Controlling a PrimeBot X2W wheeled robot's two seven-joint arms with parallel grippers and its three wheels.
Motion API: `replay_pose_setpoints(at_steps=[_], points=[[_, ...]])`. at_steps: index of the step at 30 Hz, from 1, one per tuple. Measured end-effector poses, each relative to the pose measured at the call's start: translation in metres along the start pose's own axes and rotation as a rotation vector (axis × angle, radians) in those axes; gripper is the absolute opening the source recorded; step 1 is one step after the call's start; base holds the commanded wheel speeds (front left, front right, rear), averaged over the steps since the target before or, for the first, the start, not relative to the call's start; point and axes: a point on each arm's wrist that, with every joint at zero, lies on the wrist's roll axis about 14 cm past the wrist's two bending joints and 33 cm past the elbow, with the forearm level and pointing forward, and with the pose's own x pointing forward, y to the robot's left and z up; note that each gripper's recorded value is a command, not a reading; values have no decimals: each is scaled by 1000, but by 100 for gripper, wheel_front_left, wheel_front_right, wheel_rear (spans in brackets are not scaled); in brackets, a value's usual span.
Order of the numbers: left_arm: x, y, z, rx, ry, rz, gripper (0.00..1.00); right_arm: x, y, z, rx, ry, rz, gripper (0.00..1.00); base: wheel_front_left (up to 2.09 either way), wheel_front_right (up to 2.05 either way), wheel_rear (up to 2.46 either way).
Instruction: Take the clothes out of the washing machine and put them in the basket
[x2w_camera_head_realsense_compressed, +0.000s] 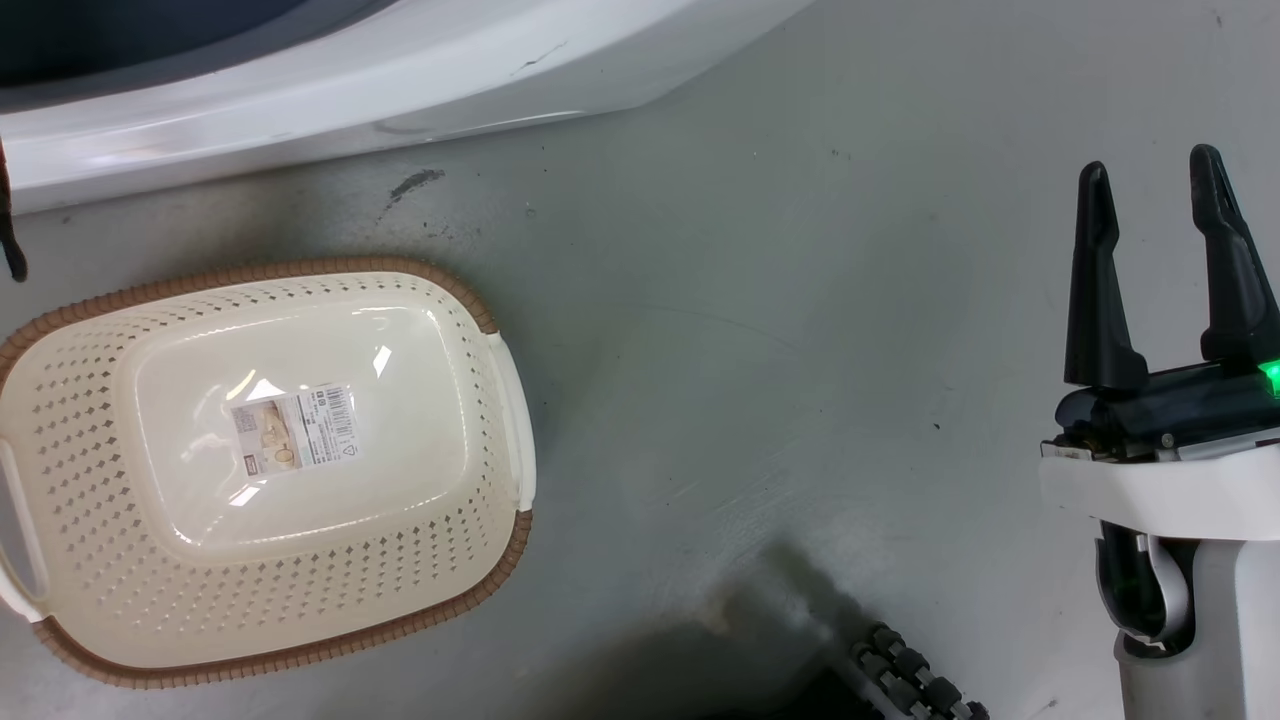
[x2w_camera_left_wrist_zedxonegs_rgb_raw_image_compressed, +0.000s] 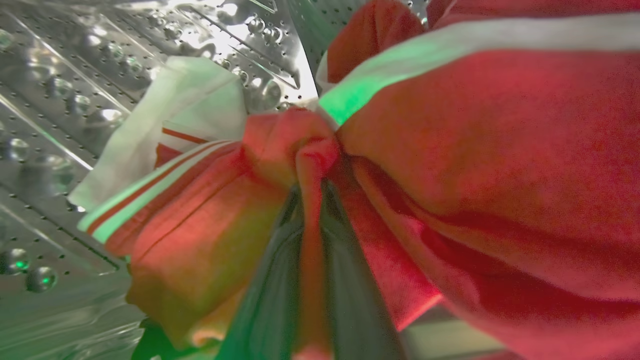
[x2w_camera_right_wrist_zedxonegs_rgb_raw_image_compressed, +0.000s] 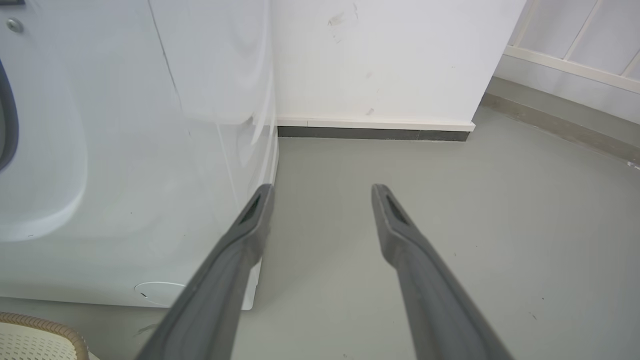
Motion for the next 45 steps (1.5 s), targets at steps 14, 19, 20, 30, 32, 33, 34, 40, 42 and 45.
replay_pose_setpoints(at_steps=[14, 19, 20, 30, 32, 33, 34, 40, 42, 45], points=[[-43, -15, 31, -14, -243, -46, 0, -3, 6, 31, -4, -75, 18, 100, 0, 0, 0], [-70, -20, 28, -19, -330, -56, 0, -8, 12, 48, -8, -116, 37, 100, 0, 0, 0], [-76, -21, 26, -24, -348, -58, 0, -9, 14, 52, -7, -125, 41, 100, 0, 0, 0], [-140, -33, 15, -38, -510, -71, 0, -31, 26, 77, -4, -174, 75, 100, 0, 0, 0], [-154, -36, 12, -35, -534, -75, 0, -36, 28, 83, -7, -187, 81, 100, 0, 0, 0], [-160, -38, 9, -38, -544, -77, 0, -39, 29, 86, -7, -192, 83, 100, 0, 0, 0], [-166, -39, 7, -42, -553, -77, 0, -41, 30, 89, -6, -199, 86, 100, 0, 0, 0], [-208, -46, 4, -29, -628, -70, 0, -56, 37, 103, -2, -232, 109, 100, 0, 0, 0], [-223, -46, 4, -24, -659, -64, 0, -61, 39, 107, 0, -243, 116, 100, 0, 0, 0], [-240, -46, 8, -22, -697, -56, 0, -66, 42, 111, 3, -253, 122, 100, 0, 0, 0]])
